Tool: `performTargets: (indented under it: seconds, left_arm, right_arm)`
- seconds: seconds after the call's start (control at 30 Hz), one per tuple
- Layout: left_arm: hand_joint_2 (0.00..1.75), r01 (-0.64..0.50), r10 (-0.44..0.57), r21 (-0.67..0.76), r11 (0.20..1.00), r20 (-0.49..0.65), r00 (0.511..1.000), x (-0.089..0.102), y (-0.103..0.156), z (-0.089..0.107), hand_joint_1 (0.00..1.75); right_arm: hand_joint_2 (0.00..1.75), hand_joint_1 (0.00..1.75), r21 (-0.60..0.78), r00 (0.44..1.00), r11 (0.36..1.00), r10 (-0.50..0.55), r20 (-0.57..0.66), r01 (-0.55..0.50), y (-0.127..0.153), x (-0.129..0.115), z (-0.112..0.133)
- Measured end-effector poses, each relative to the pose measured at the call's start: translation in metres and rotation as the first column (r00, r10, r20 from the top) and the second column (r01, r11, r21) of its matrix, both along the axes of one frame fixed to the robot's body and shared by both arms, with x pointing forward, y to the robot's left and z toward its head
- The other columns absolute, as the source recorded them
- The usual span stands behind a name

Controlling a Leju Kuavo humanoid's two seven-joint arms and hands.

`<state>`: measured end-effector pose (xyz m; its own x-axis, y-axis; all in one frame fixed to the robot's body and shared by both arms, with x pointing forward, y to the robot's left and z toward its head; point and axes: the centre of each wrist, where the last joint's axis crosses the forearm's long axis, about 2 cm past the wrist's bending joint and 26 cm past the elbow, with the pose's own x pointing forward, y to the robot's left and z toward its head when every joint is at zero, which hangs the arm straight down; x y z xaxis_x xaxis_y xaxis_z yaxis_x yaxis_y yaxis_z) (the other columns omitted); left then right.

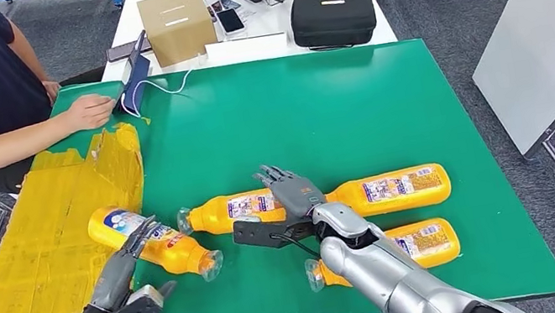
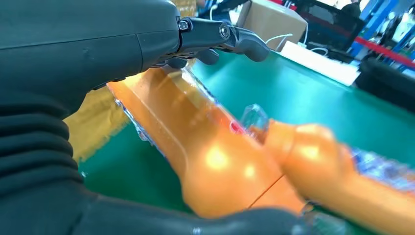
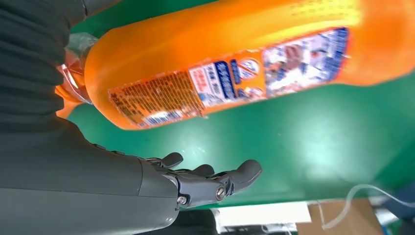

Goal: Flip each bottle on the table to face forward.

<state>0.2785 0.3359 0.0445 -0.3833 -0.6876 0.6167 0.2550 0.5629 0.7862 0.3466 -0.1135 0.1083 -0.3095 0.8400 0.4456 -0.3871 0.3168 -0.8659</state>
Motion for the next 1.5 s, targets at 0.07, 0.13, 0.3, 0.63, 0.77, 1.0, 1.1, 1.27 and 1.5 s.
performTargets:
  seconds: [0.07,0.13,0.3,0.63,0.77,1.0,1.1,1.27,1.5]
  left_arm:
    - [0.00,0.000,-0.003,-0.153,0.988,-0.021,1.000,0.002,-0.003,0.003,0.00]
    - [0.00,-0.006,-0.009,-0.341,0.940,-0.042,0.999,0.003,-0.008,0.008,0.00]
    - [0.00,0.004,-0.003,-0.636,0.772,0.003,1.000,0.010,-0.019,0.033,0.00]
    - [0.00,0.093,0.003,-0.801,0.591,0.118,0.993,0.021,-0.047,0.065,0.00]
    - [0.00,0.096,0.013,-0.816,0.570,0.125,0.992,0.021,-0.052,0.068,0.00]
    - [0.00,-0.026,0.064,-0.890,0.455,0.003,0.998,-0.007,-0.045,0.060,0.00]
    - [0.44,-0.074,0.094,-0.905,0.418,-0.038,0.995,-0.026,-0.040,0.058,0.00]
    - [1.75,-0.131,0.150,-0.923,0.361,-0.082,0.985,-0.045,-0.039,0.058,0.00]
    - [1.75,-0.131,0.174,-0.932,0.338,-0.075,0.982,-0.052,-0.041,0.062,0.00]
  right_arm:
    - [1.75,0.00,-0.039,1.000,0.999,-0.010,-0.011,0.009,-0.002,0.002,-0.004]
    - [1.75,0.00,-0.088,1.000,0.996,-0.021,-0.021,0.019,-0.004,0.003,-0.008]
    - [1.75,1.31,-0.235,0.998,0.972,-0.033,-0.045,0.021,-0.008,0.002,-0.020]
    - [1.75,1.75,-0.429,0.981,0.899,0.007,-0.194,-0.091,-0.013,0.010,-0.027]
    - [1.75,1.75,-0.436,0.980,0.895,0.006,-0.197,-0.094,-0.011,0.010,-0.027]
    - [1.75,1.75,-0.184,0.998,0.982,-0.056,-0.030,0.050,0.005,-0.012,-0.037]
    - [1.75,1.75,0.072,0.997,0.995,-0.069,-0.039,0.071,0.013,-0.030,-0.041]
    - [1.75,1.75,0.650,0.985,0.740,-0.124,-0.120,0.172,0.022,-0.055,-0.019]
    - [1.75,1.75,0.810,0.982,0.564,-0.175,-0.071,0.159,0.014,-0.064,0.015]
